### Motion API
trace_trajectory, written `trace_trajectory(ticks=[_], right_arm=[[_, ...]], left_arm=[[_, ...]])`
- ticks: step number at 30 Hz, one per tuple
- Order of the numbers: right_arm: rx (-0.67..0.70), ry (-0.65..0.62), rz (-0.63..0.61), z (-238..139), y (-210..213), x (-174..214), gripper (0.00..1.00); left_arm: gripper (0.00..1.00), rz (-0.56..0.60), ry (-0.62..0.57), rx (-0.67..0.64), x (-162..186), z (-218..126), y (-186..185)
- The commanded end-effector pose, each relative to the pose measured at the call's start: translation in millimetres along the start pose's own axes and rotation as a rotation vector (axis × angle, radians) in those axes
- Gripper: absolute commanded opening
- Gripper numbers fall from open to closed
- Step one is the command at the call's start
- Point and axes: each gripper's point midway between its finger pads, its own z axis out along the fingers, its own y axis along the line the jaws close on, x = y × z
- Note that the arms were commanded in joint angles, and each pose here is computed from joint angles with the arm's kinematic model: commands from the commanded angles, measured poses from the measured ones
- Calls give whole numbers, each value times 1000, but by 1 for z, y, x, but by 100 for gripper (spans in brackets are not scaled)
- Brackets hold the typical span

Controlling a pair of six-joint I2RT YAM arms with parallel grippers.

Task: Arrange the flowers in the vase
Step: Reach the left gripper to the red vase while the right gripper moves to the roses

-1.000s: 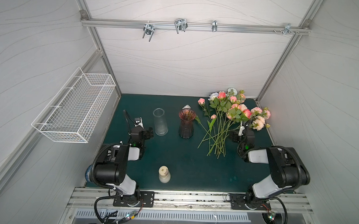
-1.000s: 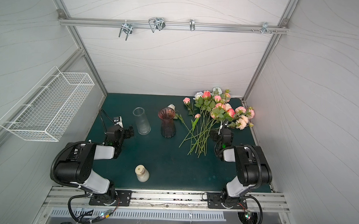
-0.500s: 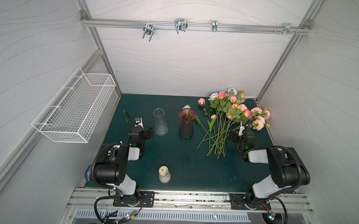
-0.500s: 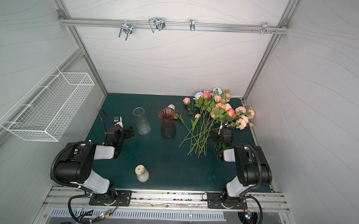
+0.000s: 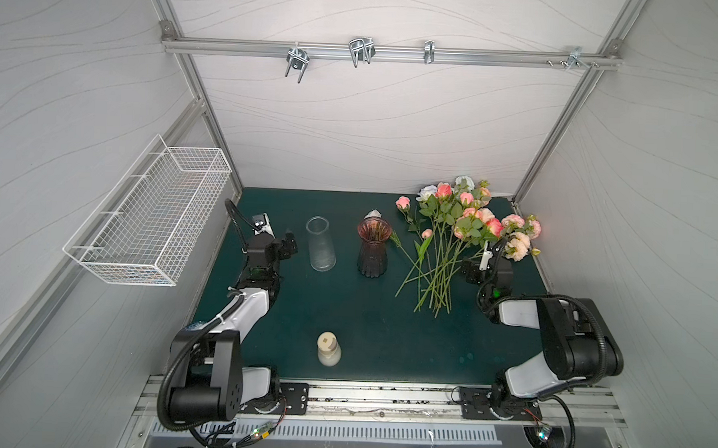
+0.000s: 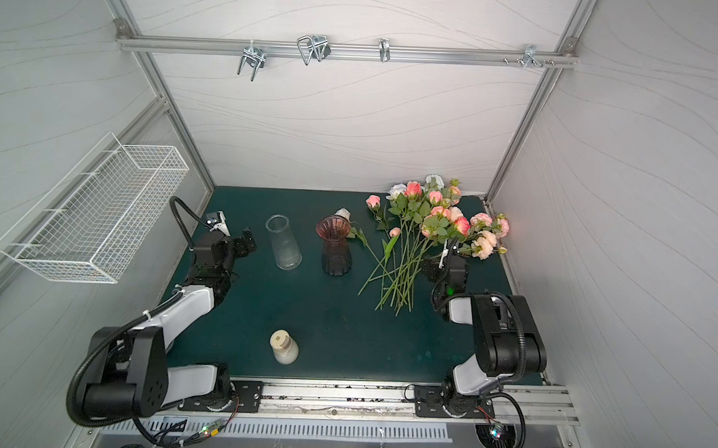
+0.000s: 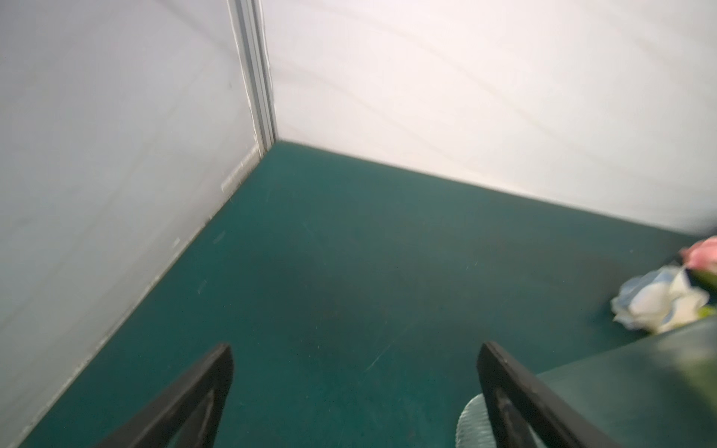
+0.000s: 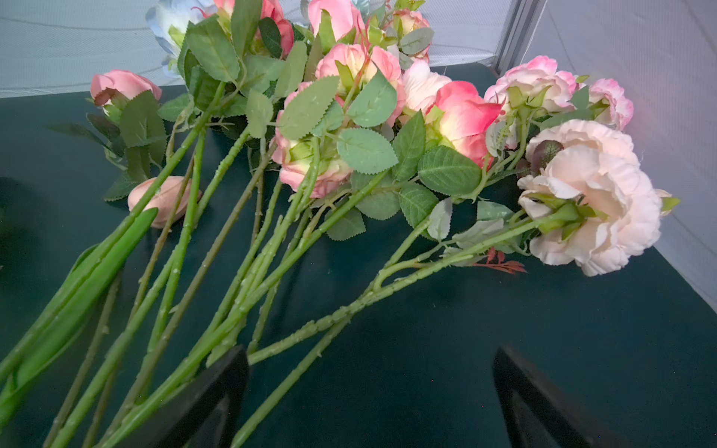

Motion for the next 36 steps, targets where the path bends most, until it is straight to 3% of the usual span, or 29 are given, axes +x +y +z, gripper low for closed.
trace_trajectory(ticks=[1, 4, 9, 11, 13, 14, 15, 16, 18, 20, 24, 27, 36], right_arm=[[17, -46, 2, -6, -3, -15, 99], [153, -32, 78, -26, -24, -60, 99], [267, 9, 144, -44, -35, -95, 99], [341, 47, 338, -51, -45, -89, 99], [495, 250, 700, -78, -59, -46, 99], [426, 303, 758, -75, -51, -44, 99], [246, 308, 749, -61, -31, -54, 99], [161, 308, 735, -57, -19, -54, 99], [118, 294, 766, -62, -8, -54, 99], [17, 258, 678, -69, 10, -65, 99], [-76, 306, 490, -88, 43, -79, 99], [-121, 325, 379, -101, 66, -79, 99], [-300, 321, 121, -130, 137, -85, 99]], left_arm=[[100, -87, -69, -68, -41, -17, 13], [100, -187, -149, -115, -79, -37, 22], [100, -455, -230, -147, -116, -70, 35], [100, -644, -212, -242, -110, -88, 54], [100, -815, -166, -334, -93, -106, 70], [100, -825, -153, -296, -94, -109, 65], [100, -823, -147, -227, -98, -110, 55], [100, -830, -138, -147, -101, -109, 43], [100, -830, -111, -3, -104, -110, 21], [100, -788, -68, 102, -108, -113, 1], [100, -686, 152, 254, -98, -117, -39], [89, -637, 297, 354, -85, -118, -65], [83, -382, 438, 498, -57, -145, -134]])
